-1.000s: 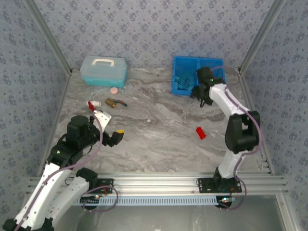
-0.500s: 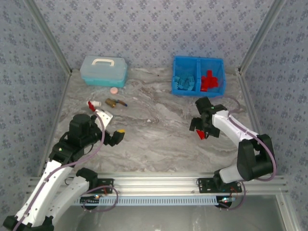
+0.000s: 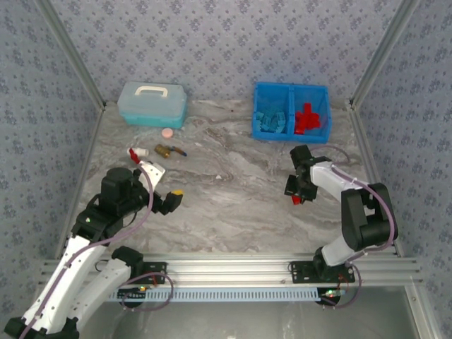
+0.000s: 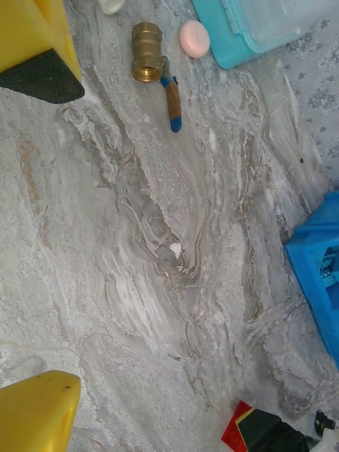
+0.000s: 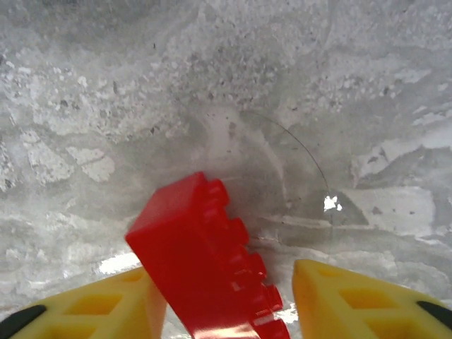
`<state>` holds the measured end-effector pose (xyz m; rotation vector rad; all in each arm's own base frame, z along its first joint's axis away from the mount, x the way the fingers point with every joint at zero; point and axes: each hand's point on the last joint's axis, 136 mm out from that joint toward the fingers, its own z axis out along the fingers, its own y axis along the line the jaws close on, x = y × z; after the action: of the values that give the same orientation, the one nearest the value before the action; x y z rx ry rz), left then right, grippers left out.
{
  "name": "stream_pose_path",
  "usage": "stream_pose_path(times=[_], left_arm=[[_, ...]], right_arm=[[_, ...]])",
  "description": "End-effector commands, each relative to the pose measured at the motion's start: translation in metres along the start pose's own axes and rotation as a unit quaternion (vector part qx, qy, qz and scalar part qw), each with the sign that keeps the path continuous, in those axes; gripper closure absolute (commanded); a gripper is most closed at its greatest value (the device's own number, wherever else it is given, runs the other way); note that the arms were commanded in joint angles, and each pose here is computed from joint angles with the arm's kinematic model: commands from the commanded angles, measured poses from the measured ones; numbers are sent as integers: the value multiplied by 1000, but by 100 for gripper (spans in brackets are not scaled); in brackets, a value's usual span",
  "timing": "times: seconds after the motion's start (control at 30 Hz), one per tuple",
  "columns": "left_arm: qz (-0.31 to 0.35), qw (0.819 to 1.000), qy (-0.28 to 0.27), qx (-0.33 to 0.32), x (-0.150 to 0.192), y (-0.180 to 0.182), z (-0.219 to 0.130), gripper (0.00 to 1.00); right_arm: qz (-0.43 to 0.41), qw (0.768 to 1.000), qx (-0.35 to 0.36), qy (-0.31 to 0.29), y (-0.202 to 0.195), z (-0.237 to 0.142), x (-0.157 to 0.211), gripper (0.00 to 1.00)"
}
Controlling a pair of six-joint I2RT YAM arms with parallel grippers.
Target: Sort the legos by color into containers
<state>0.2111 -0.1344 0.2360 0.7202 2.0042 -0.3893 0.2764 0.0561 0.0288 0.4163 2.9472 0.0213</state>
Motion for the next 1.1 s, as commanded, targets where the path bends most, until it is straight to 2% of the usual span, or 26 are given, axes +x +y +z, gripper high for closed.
stream_pose_path(times=[0.0, 0.1, 0.23, 0.33, 0.47, 0.63, 0.77, 0.9, 1.07], left_arm=[[5, 1000, -9, -3, -5, 1, -2, 1], [4, 1000, -9, -4, -4, 1, -2, 1], [3, 1000, -9, -4, -4, 2, -2, 1], [4, 1000, -9, -6, -5, 2, -2, 1], [4, 1000, -8, -7, -4, 3, -2, 1], [4, 1000, -9, -7, -5, 3, -2, 1], [4, 1000, -11, -9, -5, 3, -3, 1], [5, 1000, -12, -11, -5, 3, -4, 1], [6, 1000, -10, -12, -5, 4, -3, 1]], right_arm=[[-4, 1000, -8, 12, 3, 9, 3, 54], [-2, 1000, -16, 20, 6, 14, 7, 62], [4, 1000, -20, 16, 8, 12, 5, 79], [6, 1000, -28, -2, 12, -3, -4, 82], [13, 997, -51, -58, 23, -38, -33, 83], [30, 986, -45, -160, 23, -85, -96, 82], [27, 970, 13, -243, 11, -116, -157, 82], [26, 957, 49, -283, 9, -124, -213, 82], [35, 956, 59, -285, 11, -104, -275, 82]])
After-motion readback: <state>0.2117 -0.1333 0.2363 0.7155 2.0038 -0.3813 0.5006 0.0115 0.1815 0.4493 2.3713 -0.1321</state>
